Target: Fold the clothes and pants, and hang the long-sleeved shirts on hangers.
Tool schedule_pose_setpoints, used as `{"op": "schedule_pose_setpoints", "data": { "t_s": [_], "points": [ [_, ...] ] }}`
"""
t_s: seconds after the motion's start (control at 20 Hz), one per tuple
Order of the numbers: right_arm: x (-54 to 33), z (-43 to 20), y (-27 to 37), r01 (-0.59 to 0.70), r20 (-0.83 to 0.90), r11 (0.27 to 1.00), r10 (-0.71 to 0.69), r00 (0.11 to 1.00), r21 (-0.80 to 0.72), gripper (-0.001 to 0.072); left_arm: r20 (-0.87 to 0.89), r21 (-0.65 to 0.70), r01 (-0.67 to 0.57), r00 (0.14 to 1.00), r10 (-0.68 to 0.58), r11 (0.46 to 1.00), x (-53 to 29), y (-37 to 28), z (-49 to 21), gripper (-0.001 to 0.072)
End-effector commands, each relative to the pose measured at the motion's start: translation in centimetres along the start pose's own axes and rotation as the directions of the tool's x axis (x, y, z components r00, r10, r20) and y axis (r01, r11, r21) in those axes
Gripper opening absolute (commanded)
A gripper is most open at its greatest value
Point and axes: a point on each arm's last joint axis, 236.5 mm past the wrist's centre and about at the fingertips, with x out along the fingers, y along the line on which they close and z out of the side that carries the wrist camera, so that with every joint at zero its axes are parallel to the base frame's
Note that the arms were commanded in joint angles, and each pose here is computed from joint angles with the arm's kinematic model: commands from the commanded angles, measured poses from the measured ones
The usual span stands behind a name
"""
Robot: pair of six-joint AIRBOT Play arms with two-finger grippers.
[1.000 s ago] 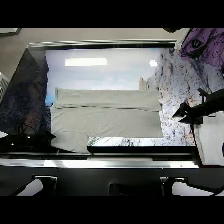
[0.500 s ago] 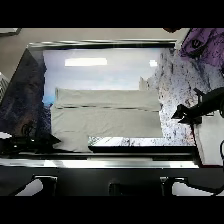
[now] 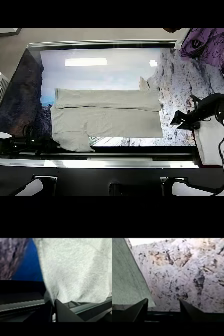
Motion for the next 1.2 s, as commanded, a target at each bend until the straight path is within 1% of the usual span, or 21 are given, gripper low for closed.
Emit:
{"op": "schedule_pose_setpoints", "data": {
  "t_s": [0.0, 0.1, 0.3, 0.5, 0.55, 0.6, 0.65, 0.7, 0.8, 0.9, 1.0, 1.15],
  "points": [
    [2.5, -1.7, 0.6, -0.058, -0.040, 0.998, 0.058, 0.997, -0.004, 0.0456, 0.001, -0.002, 0.001, 1.000, -0.001, 1.000, 0.0, 0.0, 0.0, 0.0017],
    [3.5, -2.3, 0.8, -0.080, -0.049, 0.997, 0.081, 0.996, 0.012, 0.0457, 0.001, -0.002, 0.001, 1.000, -0.001, 1.000, 0.0, 0.0, 0.0, 0.0018],
    [5.3, -3.8, 3.1, -0.198, -0.066, 0.978, 0.202, 0.977, 0.059, 0.0457, 0.001, -0.002, 0.001, 1.000, -0.001, 1.000, 0.0, 0.0, 0.0, 0.0018],
    [6.2, -3.6, 4.7, -0.281, -0.027, 0.953, 0.286, 0.958, 0.110, 0.0452, 0.013, -0.023, 0.005, 1.000, -0.004, 1.000, -0.3, 0.2, 0.2, 0.0018],
    [6.4, -3.8, 4.8, -0.289, -0.030, 0.950, 0.295, 0.955, 0.120, 0.0414, 0.016, -0.026, 0.006, 1.000, -0.005, 1.000, -0.4, 0.3, 0.3, 0.0018],
    [6.4, -4.1, 5.0, -0.296, -0.040, 0.947, 0.303, 0.952, 0.126, 0.0348, 0.020, -0.029, 0.007, 1.000, -0.006, 1.000, -0.4, 0.3, 0.4, 0.0018],
    [6.3, -4.3, 5.1, -0.302, -0.051, 0.945, 0.310, 0.949, 0.127, 0.0234, 0.023, -0.034, 0.008, 1.000, -0.007, 0.999, -0.5, 0.4, 0.4, 0.0018],
    [6.2, -4.7, 5.4, -0.309, -0.065, 0.942, 0.320, 0.945, 0.131, 0.0037, 0.026, -0.043, 0.009, 1.000, -0.008, 0.999, -0.6, 0.4, 0.5, 0.0018],
    [5.8, -5.4, 5.7, -0.311, -0.093, 0.937, 0.328, 0.940, 0.161, 0.0033, 0.037, -0.063, 0.013, 0.999, -0.010, 0.998, -1.1, 0.1, 0.9, 0.0017],
    [4.6, -5.7, 6.0, -0.304, -0.083, 0.934, 0.324, 0.942, 0.187, 0.0032, 0.079, -0.085, 0.009, 0.997, -0.002, 0.996, -2.6, -0.6, 1.8, 0.0016],
    [3.0, -6.1, 5.9, -0.274, -0.055, 0.941, 0.290, 0.955, 0.199, 0.0032, 0.135, -0.106, 0.002, 0.991, 0.013, 0.994, -4.5, -1.8, 2.2, 0.0016],
    [0.3, -8.2, 5.5, -0.208, -0.049, 0.956, 0.223, 0.974, 0.206, 0.0032, 0.177, -0.105, -0.061, 0.981, 0.079, 0.993, -6.8, -2.8, 0.0, 0.0016]
  ]
}}
